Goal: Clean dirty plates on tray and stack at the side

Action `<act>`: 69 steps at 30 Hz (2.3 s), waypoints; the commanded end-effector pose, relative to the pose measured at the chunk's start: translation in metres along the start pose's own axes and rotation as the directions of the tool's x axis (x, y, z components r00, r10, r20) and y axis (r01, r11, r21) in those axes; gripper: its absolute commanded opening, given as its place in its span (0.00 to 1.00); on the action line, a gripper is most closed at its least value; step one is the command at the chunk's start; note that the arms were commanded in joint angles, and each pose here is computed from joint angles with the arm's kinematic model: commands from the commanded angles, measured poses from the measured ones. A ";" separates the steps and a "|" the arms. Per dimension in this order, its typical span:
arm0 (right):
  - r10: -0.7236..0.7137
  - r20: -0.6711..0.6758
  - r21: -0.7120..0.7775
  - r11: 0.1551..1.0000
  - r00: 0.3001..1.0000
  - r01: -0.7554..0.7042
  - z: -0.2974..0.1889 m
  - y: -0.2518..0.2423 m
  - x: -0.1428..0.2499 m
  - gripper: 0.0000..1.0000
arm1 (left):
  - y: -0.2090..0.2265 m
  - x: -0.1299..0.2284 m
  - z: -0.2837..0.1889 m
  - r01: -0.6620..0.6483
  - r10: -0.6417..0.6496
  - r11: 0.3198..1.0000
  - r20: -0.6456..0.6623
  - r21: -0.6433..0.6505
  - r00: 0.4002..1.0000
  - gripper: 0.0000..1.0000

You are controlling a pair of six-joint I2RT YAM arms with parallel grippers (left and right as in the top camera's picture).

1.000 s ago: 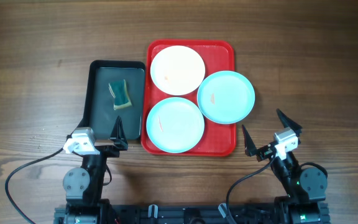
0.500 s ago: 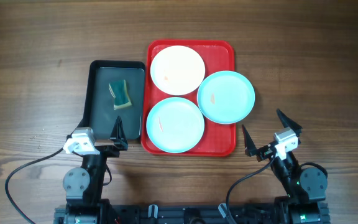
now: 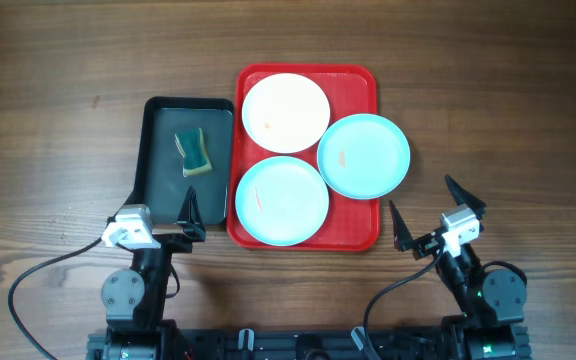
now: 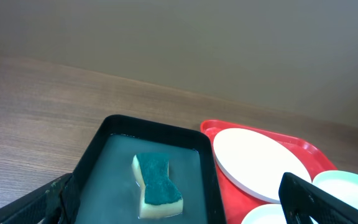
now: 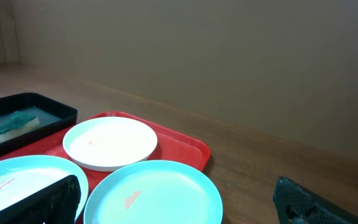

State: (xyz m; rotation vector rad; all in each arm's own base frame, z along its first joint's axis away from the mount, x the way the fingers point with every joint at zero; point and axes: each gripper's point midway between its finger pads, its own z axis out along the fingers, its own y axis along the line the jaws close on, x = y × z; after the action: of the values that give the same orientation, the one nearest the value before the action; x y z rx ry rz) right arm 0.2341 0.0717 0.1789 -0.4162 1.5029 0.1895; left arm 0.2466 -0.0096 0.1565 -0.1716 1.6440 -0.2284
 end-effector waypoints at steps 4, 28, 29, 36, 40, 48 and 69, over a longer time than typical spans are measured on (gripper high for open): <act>0.013 0.006 -0.010 1.000 1.000 -0.013 0.000 0.002 -0.001 1.00 | 0.005 0.003 0.000 -0.019 0.019 1.000 -0.010 -0.024 1.000 1.00; 0.014 0.017 -0.023 1.000 1.000 -0.013 0.000 0.005 -0.004 1.00 | 0.005 0.003 0.000 -0.019 0.018 1.000 -0.010 -0.023 1.000 1.00; 0.014 0.016 -0.023 1.000 1.000 -0.014 0.000 0.005 -0.004 1.00 | 0.005 0.003 0.000 -0.019 0.019 1.000 -0.010 -0.023 1.000 1.00; 0.015 0.012 -0.023 1.000 1.000 -0.015 0.000 0.005 -0.003 1.00 | 0.005 0.003 0.000 -0.019 0.019 1.000 -0.010 -0.023 1.000 1.00; 0.015 0.016 -0.040 0.999 1.000 -0.014 0.000 0.008 -0.003 1.00 | 0.005 0.003 0.000 -0.019 0.019 1.000 -0.010 -0.023 1.000 1.00; 0.079 0.031 -0.097 0.992 0.996 -0.076 -0.001 0.017 -0.008 1.00 | 0.005 0.003 0.000 -0.019 0.019 1.000 -0.010 -0.023 1.000 1.00; 0.315 -0.236 -0.072 0.938 0.919 -0.340 0.039 -0.004 -0.082 1.00 | -0.036 -0.064 -0.017 0.090 -0.086 0.991 -0.053 0.098 0.995 1.00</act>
State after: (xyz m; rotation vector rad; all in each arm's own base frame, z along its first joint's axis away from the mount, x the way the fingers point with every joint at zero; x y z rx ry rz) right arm 0.2495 0.0850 0.2516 -0.2751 1.6995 0.4465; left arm 0.2389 -0.0256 0.1888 -0.1557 1.6729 -0.3530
